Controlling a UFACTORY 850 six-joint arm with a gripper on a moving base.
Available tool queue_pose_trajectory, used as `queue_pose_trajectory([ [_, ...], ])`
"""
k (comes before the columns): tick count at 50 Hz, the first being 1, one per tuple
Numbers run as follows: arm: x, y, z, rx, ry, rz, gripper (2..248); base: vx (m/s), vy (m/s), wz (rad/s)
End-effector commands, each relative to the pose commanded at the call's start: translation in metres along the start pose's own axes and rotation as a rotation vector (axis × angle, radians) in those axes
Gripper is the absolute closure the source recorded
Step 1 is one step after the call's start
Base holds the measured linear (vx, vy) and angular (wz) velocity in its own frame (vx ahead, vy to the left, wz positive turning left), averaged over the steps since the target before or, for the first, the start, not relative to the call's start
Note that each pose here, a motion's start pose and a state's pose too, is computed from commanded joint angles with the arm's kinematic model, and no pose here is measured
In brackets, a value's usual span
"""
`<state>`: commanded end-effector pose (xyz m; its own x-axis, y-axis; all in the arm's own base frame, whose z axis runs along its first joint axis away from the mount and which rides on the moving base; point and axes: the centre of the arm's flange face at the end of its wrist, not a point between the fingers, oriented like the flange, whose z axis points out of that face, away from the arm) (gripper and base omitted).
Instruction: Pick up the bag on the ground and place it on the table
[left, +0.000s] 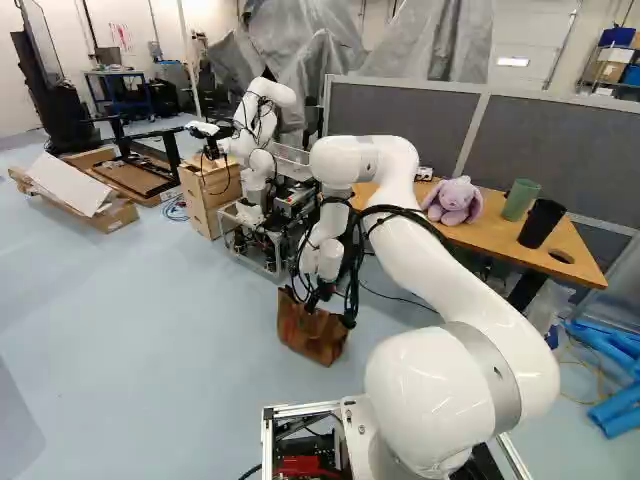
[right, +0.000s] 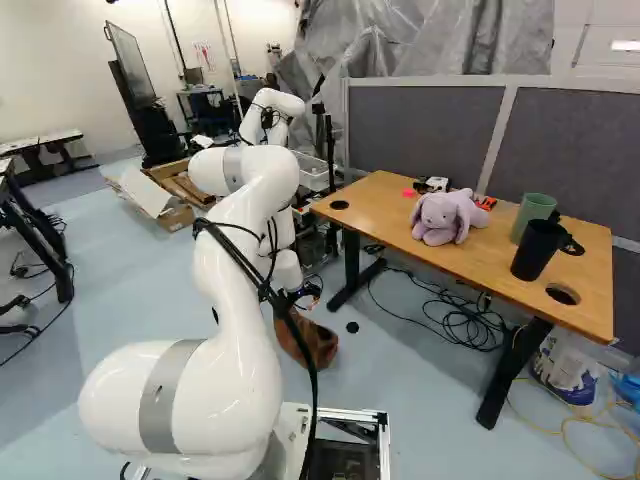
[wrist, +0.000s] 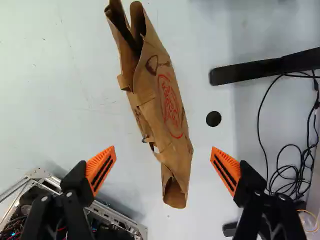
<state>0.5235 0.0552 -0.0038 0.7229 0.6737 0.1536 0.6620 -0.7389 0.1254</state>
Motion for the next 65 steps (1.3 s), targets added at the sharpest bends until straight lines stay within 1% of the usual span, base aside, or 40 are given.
queue_pose_trajectory([
  [65,-0.010,-0.009,0.097,0.022,-0.029,0.000,3,0.000,0.000,0.000],
])
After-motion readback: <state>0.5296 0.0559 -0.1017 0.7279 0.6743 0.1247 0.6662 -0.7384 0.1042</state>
